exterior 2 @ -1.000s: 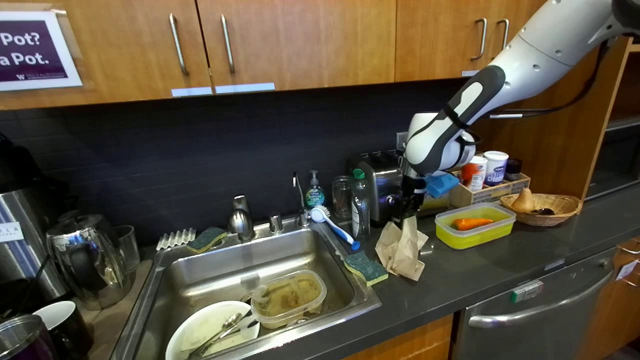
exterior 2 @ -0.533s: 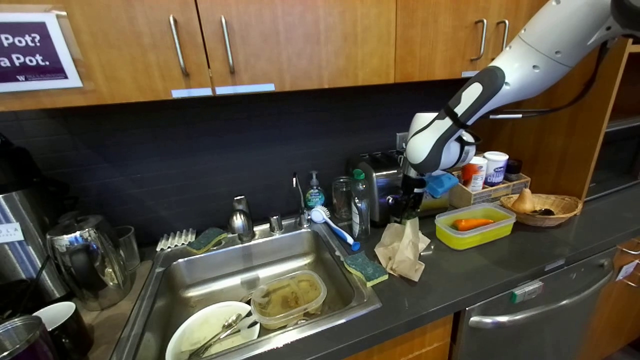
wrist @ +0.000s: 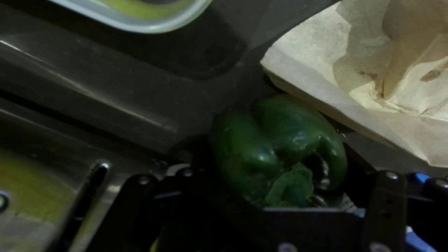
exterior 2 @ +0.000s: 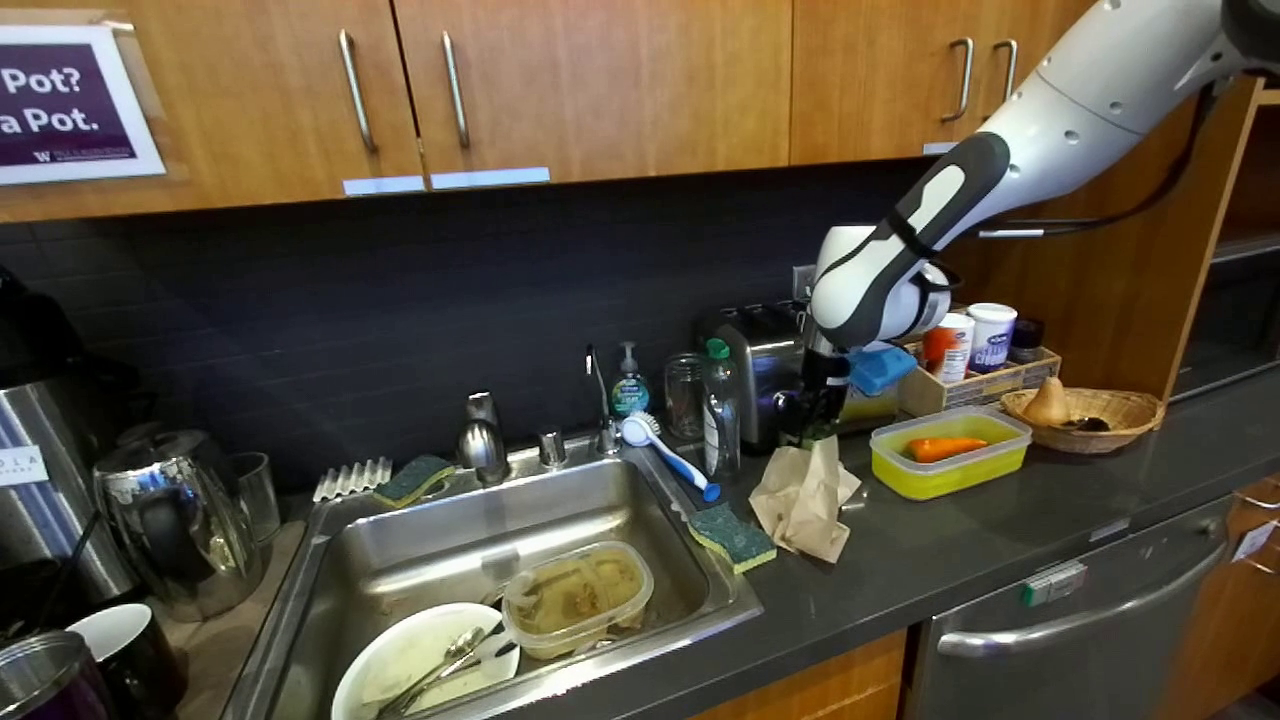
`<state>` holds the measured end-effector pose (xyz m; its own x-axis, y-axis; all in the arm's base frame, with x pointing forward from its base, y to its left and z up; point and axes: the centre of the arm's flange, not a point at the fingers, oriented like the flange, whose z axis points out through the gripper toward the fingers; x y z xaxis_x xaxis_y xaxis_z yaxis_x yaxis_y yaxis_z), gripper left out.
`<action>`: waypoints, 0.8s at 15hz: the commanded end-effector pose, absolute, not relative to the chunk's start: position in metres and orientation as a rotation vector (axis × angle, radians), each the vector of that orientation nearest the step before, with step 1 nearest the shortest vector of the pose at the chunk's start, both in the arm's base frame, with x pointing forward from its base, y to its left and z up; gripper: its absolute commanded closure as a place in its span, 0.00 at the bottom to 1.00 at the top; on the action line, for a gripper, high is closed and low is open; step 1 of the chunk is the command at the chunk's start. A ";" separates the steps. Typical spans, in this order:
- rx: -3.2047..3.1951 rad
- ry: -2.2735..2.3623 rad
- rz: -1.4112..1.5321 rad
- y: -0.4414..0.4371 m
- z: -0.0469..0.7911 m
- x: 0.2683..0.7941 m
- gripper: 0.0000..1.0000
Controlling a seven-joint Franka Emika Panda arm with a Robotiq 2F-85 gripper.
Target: Put the green pepper in the yellow lunchbox
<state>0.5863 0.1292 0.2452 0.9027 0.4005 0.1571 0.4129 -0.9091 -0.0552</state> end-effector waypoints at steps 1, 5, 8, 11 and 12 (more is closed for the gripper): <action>-3.002 -0.607 -0.238 0.133 0.256 0.576 0.37; -3.029 -0.554 -0.249 0.132 0.266 0.570 0.37; -3.045 -0.538 -0.247 0.132 0.269 0.567 0.37; -3.064 -0.532 -0.243 0.130 0.276 0.562 0.37; -3.069 -0.525 -0.247 0.130 0.279 0.560 0.37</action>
<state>0.5761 0.1302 0.2626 0.9272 0.3386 0.1601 0.3462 -0.9379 -0.0215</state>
